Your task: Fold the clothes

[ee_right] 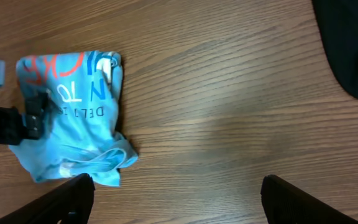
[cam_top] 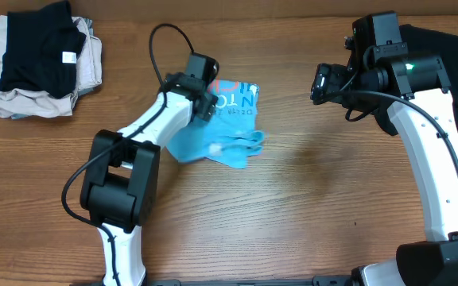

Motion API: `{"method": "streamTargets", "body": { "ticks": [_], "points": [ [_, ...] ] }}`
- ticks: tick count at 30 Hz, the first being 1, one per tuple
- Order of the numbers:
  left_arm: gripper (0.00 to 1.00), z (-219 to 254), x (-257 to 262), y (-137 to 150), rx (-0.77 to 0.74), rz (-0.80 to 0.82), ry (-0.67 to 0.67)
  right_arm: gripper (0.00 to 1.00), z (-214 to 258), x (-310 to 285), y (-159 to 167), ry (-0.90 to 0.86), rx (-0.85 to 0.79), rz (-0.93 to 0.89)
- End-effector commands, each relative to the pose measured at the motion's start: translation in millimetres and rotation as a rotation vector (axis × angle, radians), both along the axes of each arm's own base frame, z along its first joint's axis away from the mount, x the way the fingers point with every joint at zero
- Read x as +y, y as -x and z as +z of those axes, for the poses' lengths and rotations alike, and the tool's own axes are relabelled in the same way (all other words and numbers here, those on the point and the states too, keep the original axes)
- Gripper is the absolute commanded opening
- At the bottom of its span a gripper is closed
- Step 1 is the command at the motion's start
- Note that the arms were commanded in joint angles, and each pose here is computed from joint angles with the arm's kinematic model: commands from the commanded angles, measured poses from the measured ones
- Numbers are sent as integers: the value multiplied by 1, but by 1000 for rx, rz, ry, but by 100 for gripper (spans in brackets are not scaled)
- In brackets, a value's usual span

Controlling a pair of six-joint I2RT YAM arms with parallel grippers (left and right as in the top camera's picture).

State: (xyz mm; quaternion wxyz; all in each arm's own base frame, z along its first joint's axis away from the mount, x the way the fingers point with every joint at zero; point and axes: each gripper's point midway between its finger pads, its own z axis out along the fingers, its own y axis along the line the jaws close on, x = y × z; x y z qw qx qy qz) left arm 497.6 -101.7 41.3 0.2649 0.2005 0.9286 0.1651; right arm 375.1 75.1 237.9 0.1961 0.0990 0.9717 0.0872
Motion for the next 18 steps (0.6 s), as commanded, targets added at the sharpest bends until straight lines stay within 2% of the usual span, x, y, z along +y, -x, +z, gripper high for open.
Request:
{"method": "streamTargets", "body": {
  "ticks": [1,7,10,12,14,18],
  "points": [
    [100,26,0,-14,-21,-71,-112,90,3,-1,-3,4,-16,-1],
    [100,91,-48,2,47,-200,-51,91,4,-1,-4,4,-20,-1],
    [100,112,-83,30,139,-385,47,91,3,-1,-3,6,-18,2],
    [100,113,-103,59,239,-579,96,91,3,-1,-3,6,-17,3],
    [100,107,-109,83,331,-693,122,91,3,-1,-3,7,-17,5],
    [100,83,-102,115,480,-756,123,92,3,-1,-3,7,-18,5]
  ]
}}
